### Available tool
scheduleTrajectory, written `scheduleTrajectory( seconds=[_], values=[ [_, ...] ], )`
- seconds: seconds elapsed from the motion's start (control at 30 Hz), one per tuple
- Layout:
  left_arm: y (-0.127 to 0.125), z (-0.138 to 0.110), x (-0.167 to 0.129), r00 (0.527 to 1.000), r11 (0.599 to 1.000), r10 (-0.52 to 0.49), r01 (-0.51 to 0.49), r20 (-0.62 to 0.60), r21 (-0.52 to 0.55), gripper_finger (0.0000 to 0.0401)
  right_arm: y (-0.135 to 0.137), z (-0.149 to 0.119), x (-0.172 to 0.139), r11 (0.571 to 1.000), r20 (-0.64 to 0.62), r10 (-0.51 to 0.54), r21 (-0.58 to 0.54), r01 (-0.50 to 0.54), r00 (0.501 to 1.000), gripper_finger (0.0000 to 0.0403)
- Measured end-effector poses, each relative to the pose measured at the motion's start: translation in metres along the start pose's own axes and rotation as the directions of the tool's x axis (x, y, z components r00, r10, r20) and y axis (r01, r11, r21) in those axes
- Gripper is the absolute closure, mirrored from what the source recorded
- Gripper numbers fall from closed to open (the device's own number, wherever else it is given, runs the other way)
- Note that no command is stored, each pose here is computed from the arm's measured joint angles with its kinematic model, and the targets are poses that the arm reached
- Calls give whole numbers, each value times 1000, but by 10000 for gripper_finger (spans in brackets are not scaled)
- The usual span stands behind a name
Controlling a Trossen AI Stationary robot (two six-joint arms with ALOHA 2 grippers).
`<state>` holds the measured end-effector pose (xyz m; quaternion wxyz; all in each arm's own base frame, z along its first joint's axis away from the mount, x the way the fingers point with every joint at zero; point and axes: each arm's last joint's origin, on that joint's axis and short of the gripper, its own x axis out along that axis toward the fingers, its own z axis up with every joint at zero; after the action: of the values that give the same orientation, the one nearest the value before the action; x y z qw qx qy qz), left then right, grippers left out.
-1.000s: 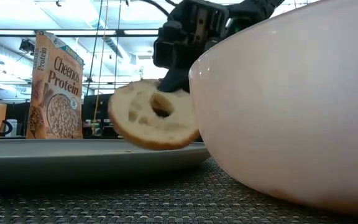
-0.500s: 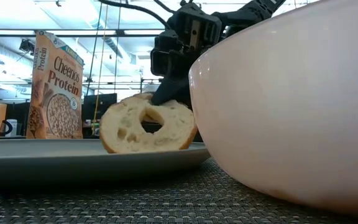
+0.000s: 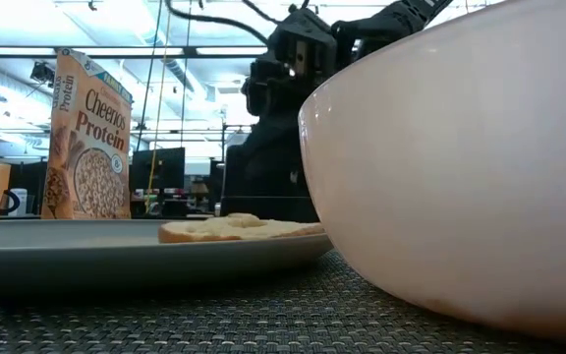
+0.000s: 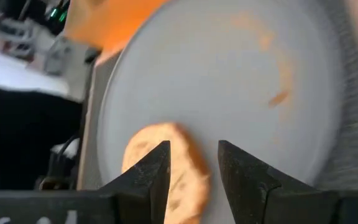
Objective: Arrange a breakfast setting
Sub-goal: Put the apple on the gray plate
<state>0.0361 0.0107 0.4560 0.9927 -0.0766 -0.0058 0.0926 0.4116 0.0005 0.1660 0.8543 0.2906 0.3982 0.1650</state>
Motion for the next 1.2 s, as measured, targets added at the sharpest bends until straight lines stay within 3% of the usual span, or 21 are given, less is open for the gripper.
scheduleTrajectory(
  seconds=[0.1,0.2,0.3,0.37,0.57,0.73,0.83,0.93,1.03,1.2],
  values=[
    [-1,-18,-4,973,989,-40,6,-227,-148,212,4,10,-21,998,58,-53,-12,54,997,262],
    [-5,-36,-12,906,951,-142,13,-398,-308,218,13,20,-49,993,129,-107,-28,112,986,262],
    [-7,-49,-18,832,911,-215,-17,-511,-412,220,24,29,-81,974,225,-206,-51,222,952,262],
    [-7,-52,-19,808,901,-232,-31,-541,-432,221,31,32,-101,949,288,-283,-52,310,915,262],
    [0,-54,-7,784,954,-170,-21,-597,-299,221,47,38,-147,890,434,-401,-23,455,806,262],
    [21,-72,19,738,980,33,-156,-674,-123,221,52,40,-167,885,485,-403,-9,466,776,262],
    [32,-90,39,762,987,16,-116,-647,-112,221,53,40,-170,881,493,-403,-20,473,771,262],
    [43,-115,61,818,982,-88,-24,-568,-187,221,52,40,-170,878,490,-406,-26,479,771,262],
    [52,-136,79,889,958,-158,34,-429,-283,221,51,39,-169,876,471,-417,-20,482,778,262],
    [59,-153,88,977,935,-135,71,-166,-346,230,50,34,-169,874,425,-437,-9,487,793,262]
  ],
)
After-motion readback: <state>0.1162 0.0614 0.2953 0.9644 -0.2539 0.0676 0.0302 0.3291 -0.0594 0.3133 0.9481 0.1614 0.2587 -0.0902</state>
